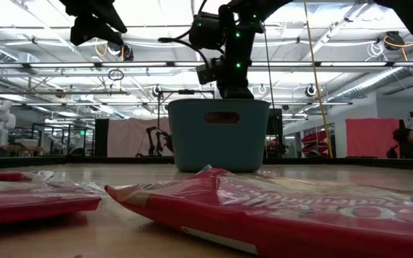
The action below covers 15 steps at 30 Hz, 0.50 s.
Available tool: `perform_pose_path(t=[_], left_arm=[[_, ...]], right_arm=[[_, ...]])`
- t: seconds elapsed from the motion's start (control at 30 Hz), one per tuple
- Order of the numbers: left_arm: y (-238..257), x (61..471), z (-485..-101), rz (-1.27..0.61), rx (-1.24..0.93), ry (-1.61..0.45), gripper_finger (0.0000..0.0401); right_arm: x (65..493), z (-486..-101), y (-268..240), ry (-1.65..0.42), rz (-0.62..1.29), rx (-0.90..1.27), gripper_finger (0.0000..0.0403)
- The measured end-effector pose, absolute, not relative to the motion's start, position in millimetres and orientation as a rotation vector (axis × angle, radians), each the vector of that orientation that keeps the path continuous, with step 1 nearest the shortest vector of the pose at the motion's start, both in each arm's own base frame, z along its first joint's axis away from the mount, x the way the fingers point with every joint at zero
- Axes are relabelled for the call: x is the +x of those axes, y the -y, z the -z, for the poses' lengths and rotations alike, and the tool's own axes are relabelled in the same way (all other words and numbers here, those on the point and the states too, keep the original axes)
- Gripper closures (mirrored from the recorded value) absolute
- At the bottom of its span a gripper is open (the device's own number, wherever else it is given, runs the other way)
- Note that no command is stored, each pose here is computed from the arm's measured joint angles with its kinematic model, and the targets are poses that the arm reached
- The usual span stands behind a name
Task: Sort popcorn bags into baskets
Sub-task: Put the red popcorn bag into the blue bin
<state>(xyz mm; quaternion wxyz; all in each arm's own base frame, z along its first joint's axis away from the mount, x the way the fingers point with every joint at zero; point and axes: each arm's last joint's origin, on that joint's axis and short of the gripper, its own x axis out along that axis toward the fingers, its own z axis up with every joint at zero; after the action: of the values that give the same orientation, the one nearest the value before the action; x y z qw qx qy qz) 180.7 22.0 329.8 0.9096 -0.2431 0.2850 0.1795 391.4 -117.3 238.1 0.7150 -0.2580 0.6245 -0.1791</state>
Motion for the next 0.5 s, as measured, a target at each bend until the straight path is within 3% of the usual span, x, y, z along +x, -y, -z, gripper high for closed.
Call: perform_pose_path(t=[0.27,0.5], left_arm=[[-22.0,180.7,-329.8,-0.373,-0.511,-0.586,0.0254],[-22.0,180.7,-329.8,-0.383,-0.539,-0.581,0.0254]], right_arm=[[394.7,-237.3,117.3,-1.308,0.300,-0.435,0.0277],[394.4,-235.4,115.3,-1.263,0.233,-0.225,0.0280]])
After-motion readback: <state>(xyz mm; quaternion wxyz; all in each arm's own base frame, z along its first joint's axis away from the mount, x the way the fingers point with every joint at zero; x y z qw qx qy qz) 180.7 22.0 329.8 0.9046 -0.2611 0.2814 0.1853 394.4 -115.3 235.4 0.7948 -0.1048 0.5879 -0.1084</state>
